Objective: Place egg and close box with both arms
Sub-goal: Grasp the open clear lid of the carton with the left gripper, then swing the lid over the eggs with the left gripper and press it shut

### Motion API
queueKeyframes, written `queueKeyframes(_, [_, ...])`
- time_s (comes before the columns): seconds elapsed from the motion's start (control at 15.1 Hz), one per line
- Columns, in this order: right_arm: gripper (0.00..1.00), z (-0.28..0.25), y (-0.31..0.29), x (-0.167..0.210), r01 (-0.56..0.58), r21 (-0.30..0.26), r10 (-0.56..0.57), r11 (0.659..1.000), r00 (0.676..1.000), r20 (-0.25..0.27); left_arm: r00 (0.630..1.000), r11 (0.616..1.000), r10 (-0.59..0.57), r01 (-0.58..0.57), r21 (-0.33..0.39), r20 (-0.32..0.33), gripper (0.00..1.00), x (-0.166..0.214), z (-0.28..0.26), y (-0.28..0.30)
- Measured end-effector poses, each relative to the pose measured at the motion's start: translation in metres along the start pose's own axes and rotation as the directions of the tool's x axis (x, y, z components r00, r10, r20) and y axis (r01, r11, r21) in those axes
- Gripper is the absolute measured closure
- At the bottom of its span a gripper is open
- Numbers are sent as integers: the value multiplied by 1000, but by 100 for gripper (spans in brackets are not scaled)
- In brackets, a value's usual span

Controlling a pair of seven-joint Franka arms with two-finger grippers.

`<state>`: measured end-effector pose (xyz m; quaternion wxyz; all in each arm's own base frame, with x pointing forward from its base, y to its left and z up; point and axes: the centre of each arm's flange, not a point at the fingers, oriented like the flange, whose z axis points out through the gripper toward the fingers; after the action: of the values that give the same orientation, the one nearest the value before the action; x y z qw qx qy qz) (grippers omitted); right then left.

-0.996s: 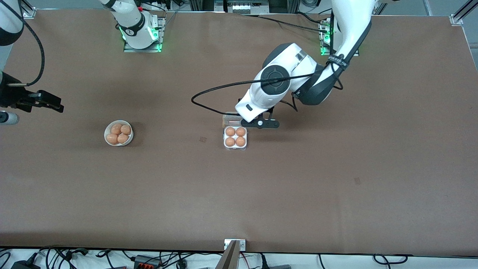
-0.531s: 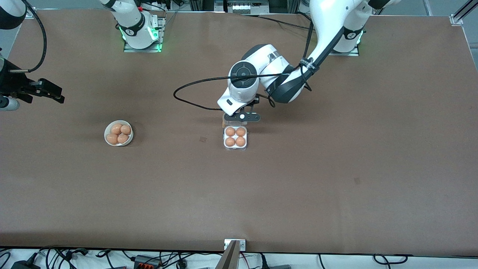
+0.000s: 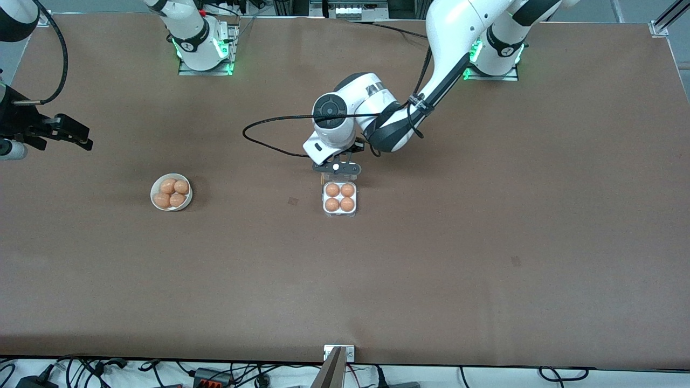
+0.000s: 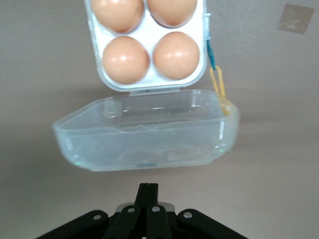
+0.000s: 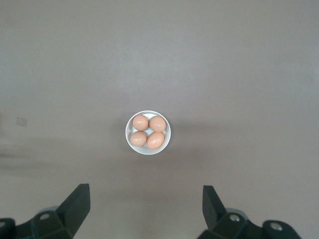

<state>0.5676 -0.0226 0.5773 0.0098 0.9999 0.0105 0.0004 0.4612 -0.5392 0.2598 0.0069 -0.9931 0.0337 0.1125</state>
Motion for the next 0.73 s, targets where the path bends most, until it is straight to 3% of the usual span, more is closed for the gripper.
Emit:
queueKeyframes(0.27, [0,0,-3,0,5,0,-5,1000,1000,0,1000,1000,-9,9,9,-22,99,12,10,-6])
queueKeyframes(0.73, [0,-2,1,-1,-2,0,2,1000,1000,-3,998,999,-37,35,-35,-58,99,39,18,-8])
